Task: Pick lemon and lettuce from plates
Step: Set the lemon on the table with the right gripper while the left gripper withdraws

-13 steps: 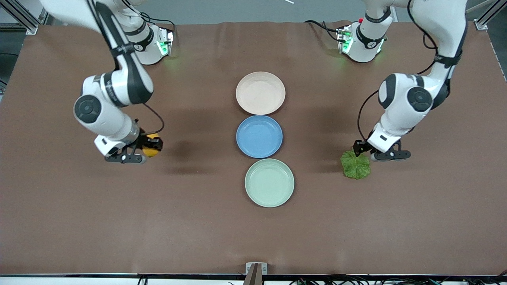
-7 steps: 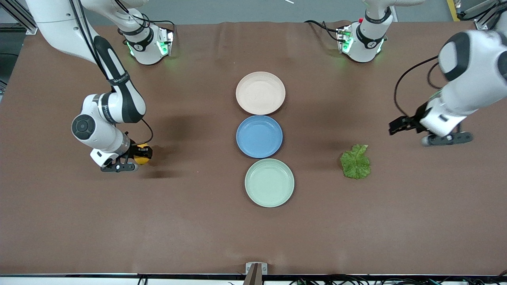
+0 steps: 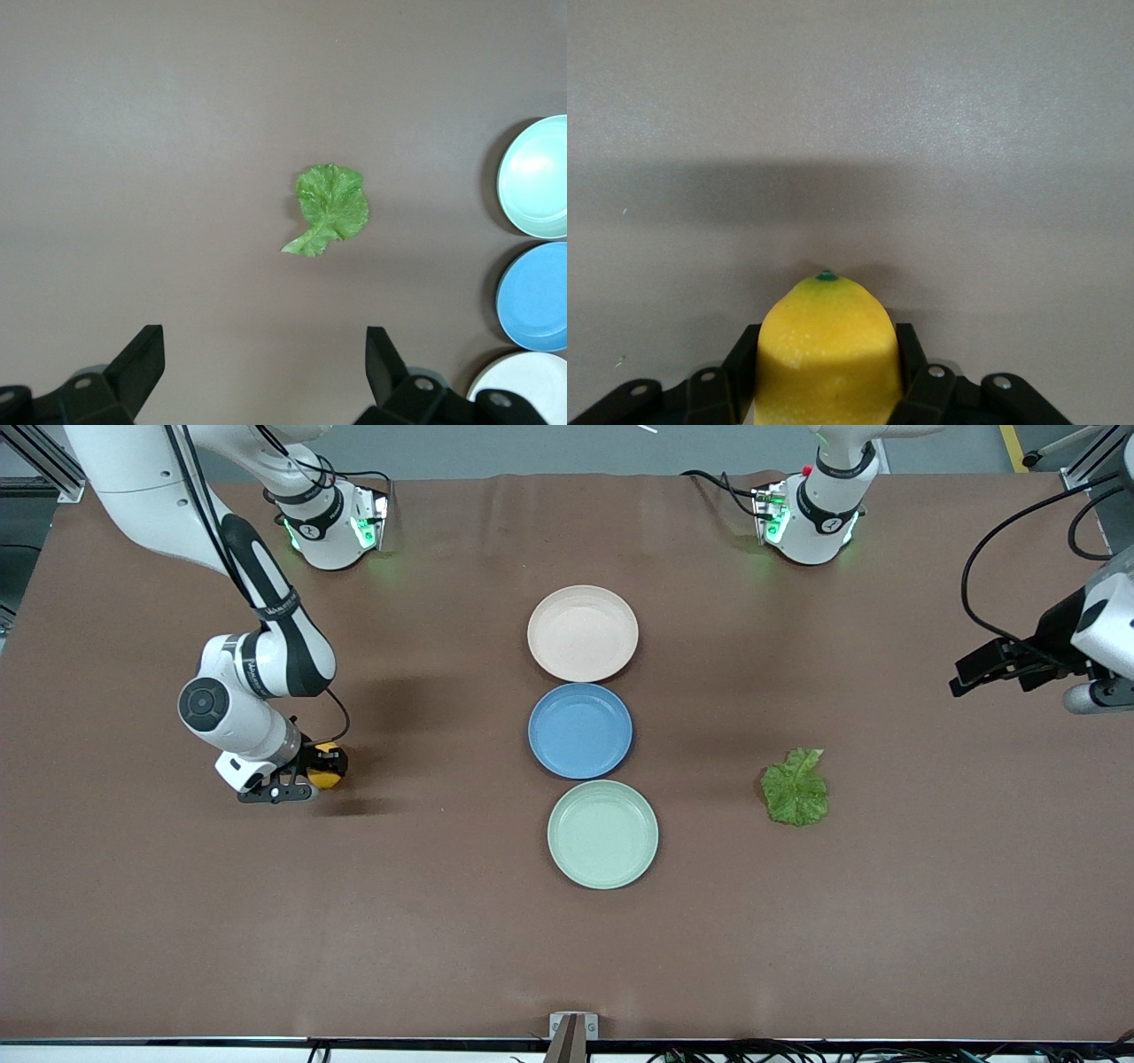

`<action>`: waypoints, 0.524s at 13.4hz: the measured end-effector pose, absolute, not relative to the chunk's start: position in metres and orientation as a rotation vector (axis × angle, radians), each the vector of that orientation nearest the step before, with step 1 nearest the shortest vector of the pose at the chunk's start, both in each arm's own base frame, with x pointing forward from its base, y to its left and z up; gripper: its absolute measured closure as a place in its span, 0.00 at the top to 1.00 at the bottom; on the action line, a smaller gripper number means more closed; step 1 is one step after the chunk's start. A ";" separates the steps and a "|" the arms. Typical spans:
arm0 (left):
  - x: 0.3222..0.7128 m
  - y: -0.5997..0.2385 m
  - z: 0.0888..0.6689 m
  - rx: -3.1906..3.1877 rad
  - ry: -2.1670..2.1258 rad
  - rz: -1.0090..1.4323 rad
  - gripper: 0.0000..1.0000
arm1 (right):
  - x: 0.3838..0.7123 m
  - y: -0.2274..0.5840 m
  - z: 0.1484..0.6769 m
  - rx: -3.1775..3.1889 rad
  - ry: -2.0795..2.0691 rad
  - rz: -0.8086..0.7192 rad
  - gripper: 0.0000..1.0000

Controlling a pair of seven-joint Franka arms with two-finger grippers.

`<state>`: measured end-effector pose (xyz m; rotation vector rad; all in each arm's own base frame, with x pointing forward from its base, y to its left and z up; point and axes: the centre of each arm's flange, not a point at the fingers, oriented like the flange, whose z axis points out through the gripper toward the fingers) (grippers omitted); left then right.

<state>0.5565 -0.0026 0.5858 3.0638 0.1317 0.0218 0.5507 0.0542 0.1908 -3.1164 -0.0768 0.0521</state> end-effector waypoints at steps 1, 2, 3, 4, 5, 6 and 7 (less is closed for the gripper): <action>0.556 0.001 0.596 3.064 0.117 0.035 1.00 | 0.551 0.054 0.191 -3.116 -0.078 0.051 0.66; 0.556 0.006 0.605 3.064 0.105 0.053 1.00 | 0.553 0.054 0.193 -3.116 -0.080 0.045 0.74; 0.556 0.010 0.613 3.065 0.099 0.070 1.00 | 0.556 0.055 0.196 -3.115 -0.082 0.039 0.82; 0.556 0.013 0.618 3.065 0.095 0.082 1.00 | 0.563 0.056 0.203 -3.113 -0.085 0.048 0.93; 0.556 0.013 0.620 3.065 0.093 0.087 1.00 | 0.572 0.056 0.215 -3.110 -0.086 0.076 1.00; 0.556 0.011 0.621 3.065 0.088 0.090 1.00 | 0.583 0.055 0.232 -3.106 -0.082 0.117 1.00; 0.557 0.008 0.623 3.065 0.080 0.095 1.00 | 0.595 0.052 0.252 -3.100 -0.076 0.163 1.00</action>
